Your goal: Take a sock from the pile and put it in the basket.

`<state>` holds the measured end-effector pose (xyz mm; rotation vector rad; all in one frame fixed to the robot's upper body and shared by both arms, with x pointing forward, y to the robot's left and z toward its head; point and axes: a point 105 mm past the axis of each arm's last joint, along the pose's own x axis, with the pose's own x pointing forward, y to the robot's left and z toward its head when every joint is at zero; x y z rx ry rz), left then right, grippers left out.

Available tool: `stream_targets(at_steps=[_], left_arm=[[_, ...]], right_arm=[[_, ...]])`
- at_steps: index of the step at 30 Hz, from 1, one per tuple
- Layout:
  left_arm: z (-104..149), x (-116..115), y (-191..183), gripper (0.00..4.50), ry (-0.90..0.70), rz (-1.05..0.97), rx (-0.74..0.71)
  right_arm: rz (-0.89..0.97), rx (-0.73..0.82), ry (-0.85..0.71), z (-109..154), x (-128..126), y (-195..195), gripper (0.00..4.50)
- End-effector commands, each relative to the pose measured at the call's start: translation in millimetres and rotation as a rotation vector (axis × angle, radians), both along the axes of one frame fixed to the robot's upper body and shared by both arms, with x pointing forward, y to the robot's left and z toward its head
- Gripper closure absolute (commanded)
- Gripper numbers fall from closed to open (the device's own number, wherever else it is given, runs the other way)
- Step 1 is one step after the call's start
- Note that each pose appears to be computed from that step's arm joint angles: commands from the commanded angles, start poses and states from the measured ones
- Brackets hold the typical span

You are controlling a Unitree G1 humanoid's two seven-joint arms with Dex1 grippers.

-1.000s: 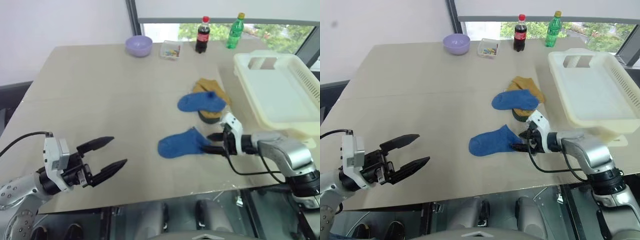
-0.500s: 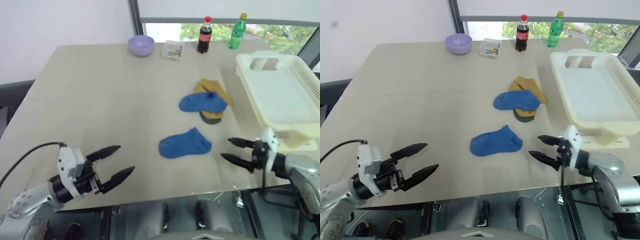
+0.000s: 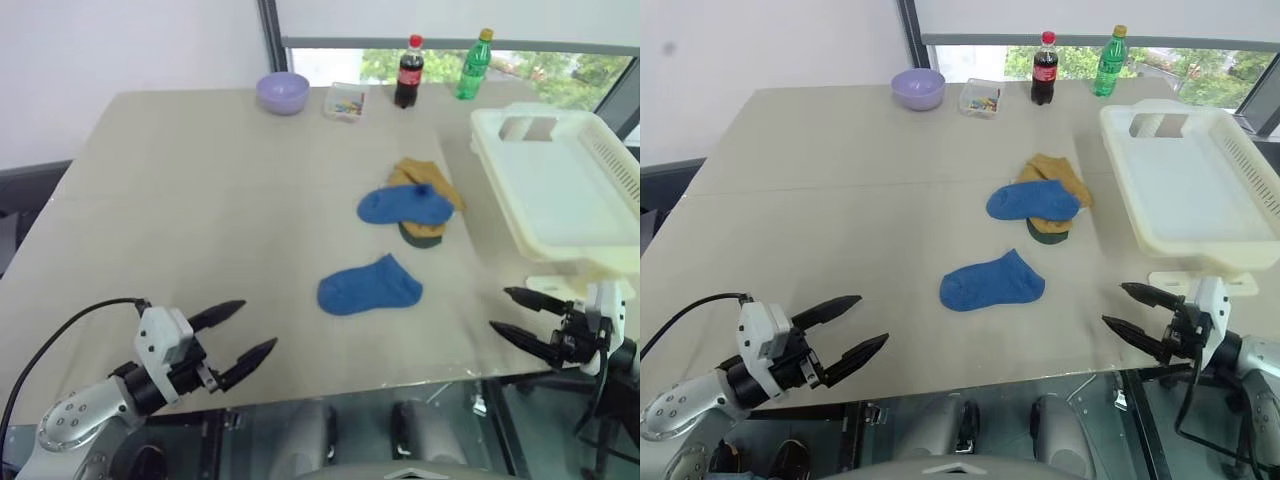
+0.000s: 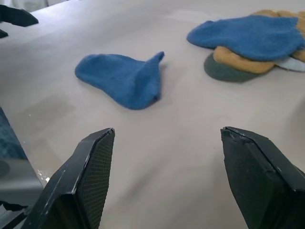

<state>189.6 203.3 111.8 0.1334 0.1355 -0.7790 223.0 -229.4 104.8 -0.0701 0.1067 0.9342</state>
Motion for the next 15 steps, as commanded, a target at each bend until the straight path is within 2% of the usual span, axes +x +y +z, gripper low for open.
stream_targets(at_steps=[1, 7, 12, 15], left_arm=[[5.6, 1.0, -0.9, 0.00, -0.046, 0.001, -0.003], [14.0, -1.0, -2.2, 0.00, -0.078, -0.046, -0.038], [25.2, -3.6, 0.3, 0.00, -0.071, -0.100, -0.108], [34.4, -4.7, 4.9, 0.00, -0.099, -0.118, -0.128]], right_arm=[[0.005, -0.018, -0.064, 14.1, 1.5, -4.7, 0.87], [0.059, -0.007, -0.105, 23.7, 12.2, 20.9, 0.87], [0.097, -0.025, -0.119, 31.1, 30.5, 67.3, 0.87], [0.094, -0.004, -0.159, 42.3, 50.6, 101.4, 0.87]])
